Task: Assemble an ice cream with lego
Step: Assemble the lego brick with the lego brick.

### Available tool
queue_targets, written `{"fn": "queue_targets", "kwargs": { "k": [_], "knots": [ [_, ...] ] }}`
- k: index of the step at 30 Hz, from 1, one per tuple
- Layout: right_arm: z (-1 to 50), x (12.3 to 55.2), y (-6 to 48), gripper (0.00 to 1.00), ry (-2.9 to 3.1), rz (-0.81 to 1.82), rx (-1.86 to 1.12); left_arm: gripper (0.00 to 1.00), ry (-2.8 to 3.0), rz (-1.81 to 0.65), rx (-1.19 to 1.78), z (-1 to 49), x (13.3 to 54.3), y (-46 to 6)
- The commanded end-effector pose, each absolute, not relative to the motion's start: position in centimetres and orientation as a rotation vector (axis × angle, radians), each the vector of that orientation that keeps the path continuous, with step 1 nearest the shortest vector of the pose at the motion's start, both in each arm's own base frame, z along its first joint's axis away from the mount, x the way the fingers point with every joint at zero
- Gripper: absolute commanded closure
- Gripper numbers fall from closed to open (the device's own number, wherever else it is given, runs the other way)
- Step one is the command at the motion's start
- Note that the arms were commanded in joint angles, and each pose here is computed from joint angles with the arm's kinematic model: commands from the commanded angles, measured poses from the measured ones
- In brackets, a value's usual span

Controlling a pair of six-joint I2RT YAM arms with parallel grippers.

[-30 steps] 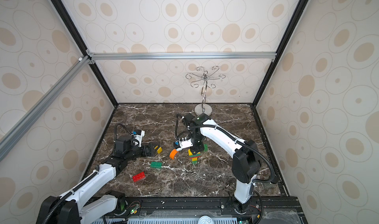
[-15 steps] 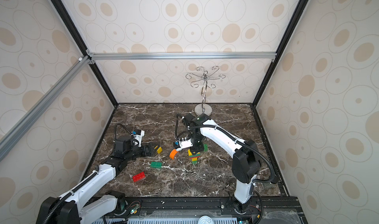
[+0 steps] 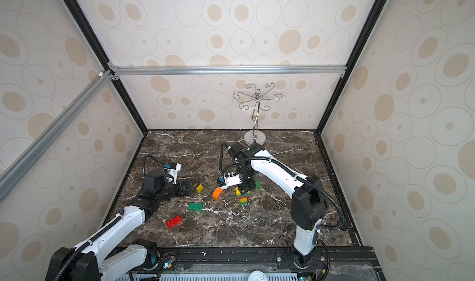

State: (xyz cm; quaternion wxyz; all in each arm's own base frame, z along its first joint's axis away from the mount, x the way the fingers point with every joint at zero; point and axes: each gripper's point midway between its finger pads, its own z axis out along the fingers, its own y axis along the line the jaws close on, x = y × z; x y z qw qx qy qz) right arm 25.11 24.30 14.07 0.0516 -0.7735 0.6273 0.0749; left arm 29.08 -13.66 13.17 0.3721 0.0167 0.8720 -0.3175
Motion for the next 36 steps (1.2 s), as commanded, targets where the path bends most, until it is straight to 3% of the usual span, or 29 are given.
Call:
{"fn": "queue_targets", "kwargs": {
  "k": [1, 36],
  "knots": [
    [14.0, 24.4, 24.2, 1.00, 1.901, 0.288, -2.356, 0.00, 2.182, -0.818, 0.057, 14.8, 29.6, -13.6],
    [15.3, 24.7, 24.4, 1.00, 1.917, 0.285, -2.269, 0.00, 2.174, -0.817, 0.053, 14.9, 29.6, -13.6]
  ]
}}
